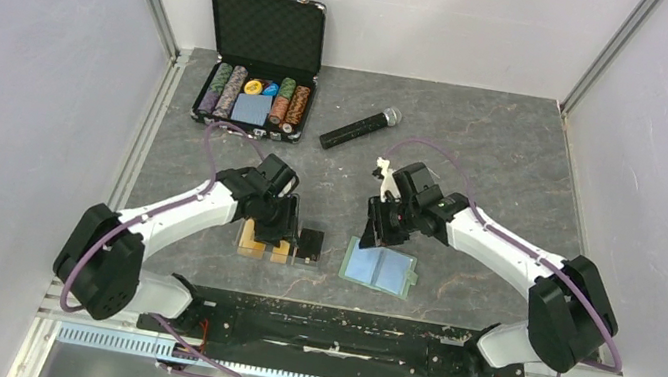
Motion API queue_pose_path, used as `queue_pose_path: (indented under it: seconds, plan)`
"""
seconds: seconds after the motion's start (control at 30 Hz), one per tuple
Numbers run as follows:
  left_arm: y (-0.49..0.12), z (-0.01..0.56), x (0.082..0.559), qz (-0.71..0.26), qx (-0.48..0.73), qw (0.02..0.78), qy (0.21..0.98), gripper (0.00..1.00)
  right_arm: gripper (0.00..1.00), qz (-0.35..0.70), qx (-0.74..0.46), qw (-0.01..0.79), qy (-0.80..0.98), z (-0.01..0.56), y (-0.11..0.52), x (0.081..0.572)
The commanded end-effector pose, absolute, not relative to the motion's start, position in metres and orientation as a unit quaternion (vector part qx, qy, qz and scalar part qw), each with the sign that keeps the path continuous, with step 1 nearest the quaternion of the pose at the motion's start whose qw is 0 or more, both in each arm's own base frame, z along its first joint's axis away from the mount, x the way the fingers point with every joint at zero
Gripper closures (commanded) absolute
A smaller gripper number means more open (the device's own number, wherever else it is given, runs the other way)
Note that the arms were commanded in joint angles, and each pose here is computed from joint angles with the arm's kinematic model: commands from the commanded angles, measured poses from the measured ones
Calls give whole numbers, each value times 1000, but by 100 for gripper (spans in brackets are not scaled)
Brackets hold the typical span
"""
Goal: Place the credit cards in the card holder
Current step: Pick up the credit card from the storage box.
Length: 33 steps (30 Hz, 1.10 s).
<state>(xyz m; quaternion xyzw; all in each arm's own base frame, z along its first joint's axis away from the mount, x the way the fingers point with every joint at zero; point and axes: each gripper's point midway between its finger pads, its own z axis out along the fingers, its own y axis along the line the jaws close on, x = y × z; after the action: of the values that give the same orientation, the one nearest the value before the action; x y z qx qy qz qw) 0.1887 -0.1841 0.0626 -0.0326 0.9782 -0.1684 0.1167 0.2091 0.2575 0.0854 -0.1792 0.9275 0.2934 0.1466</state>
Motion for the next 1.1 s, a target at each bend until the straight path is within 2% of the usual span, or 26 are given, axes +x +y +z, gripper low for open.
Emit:
queue_pose_path:
  seconds: [0.0, 0.43, 0.53, 0.8, 1.07]
  plan:
    - [-192, 56, 195, -180, -4, 119, 976, 47, 72, 319, -179, 163, 916, 98, 274, 214]
    - [-215, 39, 199, -204, 13, 97, 974, 60, 73, 315, -180, 156, 919, 90, 271, 207]
    - [-216, 35, 197, -192, 17, 96, 977, 66, 73, 313, -180, 156, 919, 89, 270, 206]
    - [-213, 32, 193, -145, 33, 103, 983, 90, 73, 310, -181, 155, 920, 86, 266, 202]
    - [-211, 36, 191, -94, 59, 112, 988, 93, 73, 309, -181, 156, 921, 86, 266, 203]
